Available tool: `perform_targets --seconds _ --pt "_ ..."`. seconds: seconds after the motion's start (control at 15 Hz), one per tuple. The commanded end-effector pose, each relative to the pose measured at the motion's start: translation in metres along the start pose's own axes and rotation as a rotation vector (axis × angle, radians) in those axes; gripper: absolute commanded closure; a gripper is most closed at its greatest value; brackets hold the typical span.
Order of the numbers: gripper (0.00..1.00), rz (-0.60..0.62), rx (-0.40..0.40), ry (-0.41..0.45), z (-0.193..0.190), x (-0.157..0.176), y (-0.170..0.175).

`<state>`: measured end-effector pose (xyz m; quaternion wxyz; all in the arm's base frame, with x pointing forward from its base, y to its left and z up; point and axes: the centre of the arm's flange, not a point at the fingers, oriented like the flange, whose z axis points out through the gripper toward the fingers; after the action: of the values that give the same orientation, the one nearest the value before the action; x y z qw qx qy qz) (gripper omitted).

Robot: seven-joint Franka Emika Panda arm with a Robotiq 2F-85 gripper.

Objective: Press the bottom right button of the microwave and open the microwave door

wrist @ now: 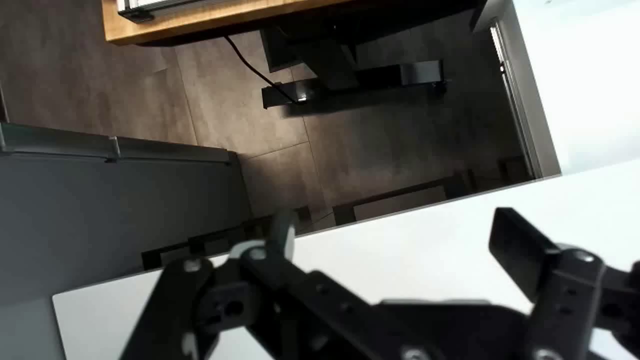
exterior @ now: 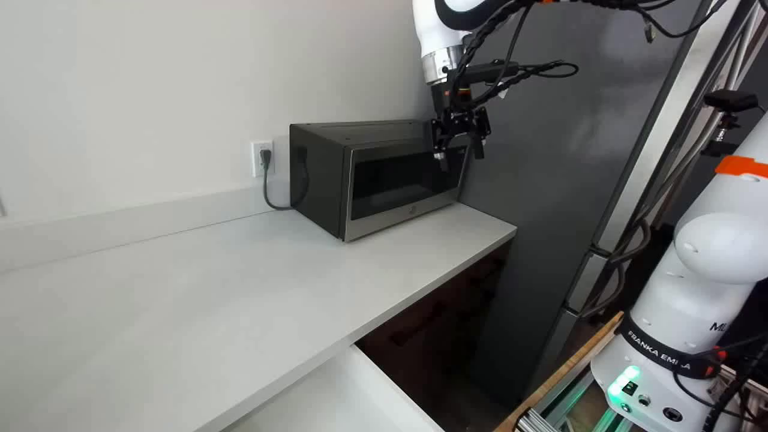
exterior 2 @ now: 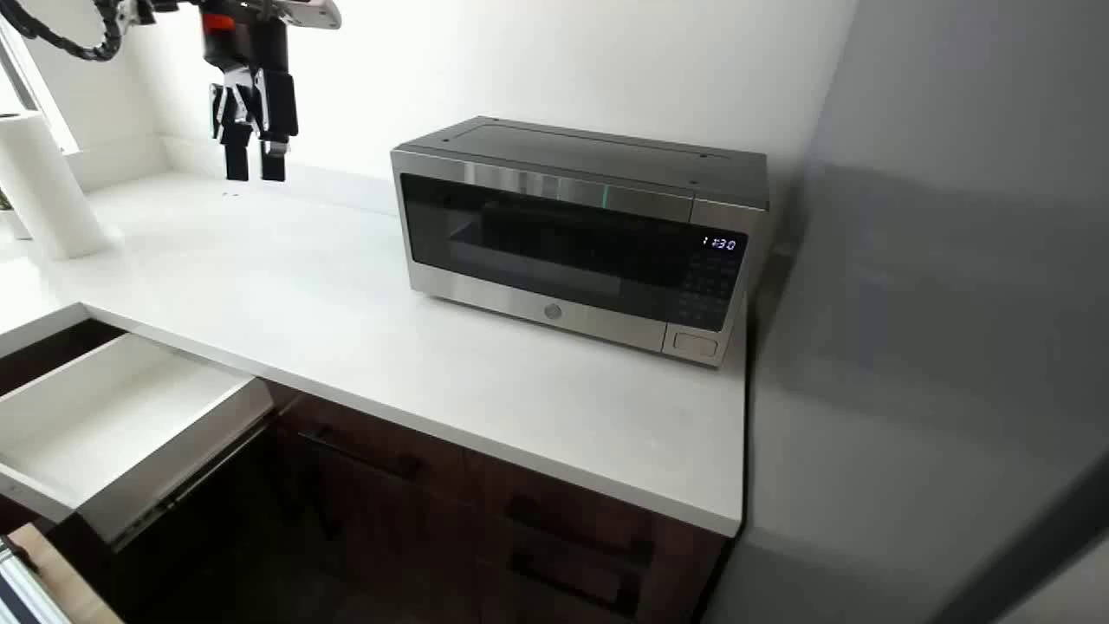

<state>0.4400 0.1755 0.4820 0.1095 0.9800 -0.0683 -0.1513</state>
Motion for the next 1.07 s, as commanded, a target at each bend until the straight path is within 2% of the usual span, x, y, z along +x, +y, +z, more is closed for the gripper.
perform_targets --seconds 0.0,0.4,0.6,0.73,1.0 --pt "0.0 0.0 0.0 0.0 0.0 0.0 0.0" --pt "0.0 0.0 0.0 0.0 0.0 0.0 0.0" --pt "0.0 0.034 0.043 0.104 -0.005 0.016 0.014" --pt "0.0 0.044 0.105 0.193 -0.013 0.032 0.033" --pt "0.0 -0.036 0.204 0.317 -0.025 0.063 0.083"
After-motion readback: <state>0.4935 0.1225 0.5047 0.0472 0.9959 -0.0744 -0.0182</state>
